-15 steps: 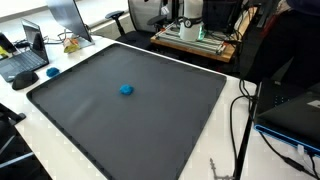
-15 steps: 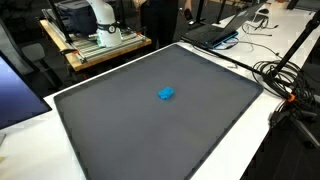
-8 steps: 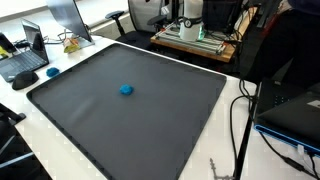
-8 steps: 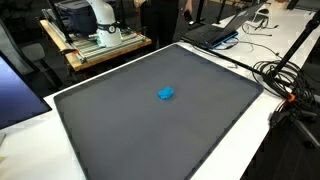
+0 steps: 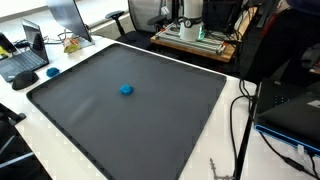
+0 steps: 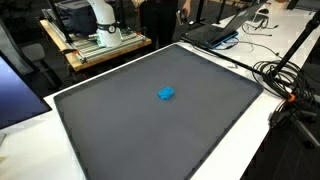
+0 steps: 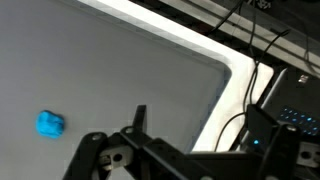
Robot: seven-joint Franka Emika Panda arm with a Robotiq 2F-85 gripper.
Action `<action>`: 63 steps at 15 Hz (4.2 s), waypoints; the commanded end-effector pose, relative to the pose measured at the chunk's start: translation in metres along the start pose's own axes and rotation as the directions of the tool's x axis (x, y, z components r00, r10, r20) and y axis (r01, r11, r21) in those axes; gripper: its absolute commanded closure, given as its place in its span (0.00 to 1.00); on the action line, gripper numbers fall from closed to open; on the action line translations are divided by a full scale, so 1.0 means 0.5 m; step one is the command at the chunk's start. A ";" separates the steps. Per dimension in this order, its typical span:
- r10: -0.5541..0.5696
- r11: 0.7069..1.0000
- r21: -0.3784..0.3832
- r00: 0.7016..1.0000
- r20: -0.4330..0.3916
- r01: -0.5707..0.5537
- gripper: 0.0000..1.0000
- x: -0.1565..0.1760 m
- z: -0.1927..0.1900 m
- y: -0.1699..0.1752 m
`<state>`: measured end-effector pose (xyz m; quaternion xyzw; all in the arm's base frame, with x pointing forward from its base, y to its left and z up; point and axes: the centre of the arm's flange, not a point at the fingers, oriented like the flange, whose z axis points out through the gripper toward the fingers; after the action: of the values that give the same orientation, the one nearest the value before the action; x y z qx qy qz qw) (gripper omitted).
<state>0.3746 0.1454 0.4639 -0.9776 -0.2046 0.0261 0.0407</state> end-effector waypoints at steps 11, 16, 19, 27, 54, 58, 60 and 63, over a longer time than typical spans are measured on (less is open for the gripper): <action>-0.565 0.800 0.189 0.821 -0.081 0.569 0.00 -0.038 -0.027 -0.211; -0.606 0.764 0.214 0.791 -0.085 0.609 0.10 -0.035 -0.036 -0.192; -0.616 0.755 0.224 0.784 -0.082 0.617 0.23 -0.033 -0.040 -0.185; -0.621 0.750 0.233 0.780 -0.075 0.619 0.33 -0.034 -0.037 -0.170; 0.116 0.988 -0.074 0.967 -0.228 -0.136 0.78 0.027 -0.126 0.206; 0.092 0.994 -0.045 0.972 -0.216 -0.104 0.53 0.011 -0.103 0.209; 0.087 0.994 -0.044 0.974 -0.209 -0.098 0.53 0.013 -0.096 0.205; 0.205 0.976 -0.027 0.957 -0.205 -0.215 0.78 0.049 -0.087 0.260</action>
<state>0.4260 0.0501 0.4993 -0.9858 -0.1461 -0.0757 0.0348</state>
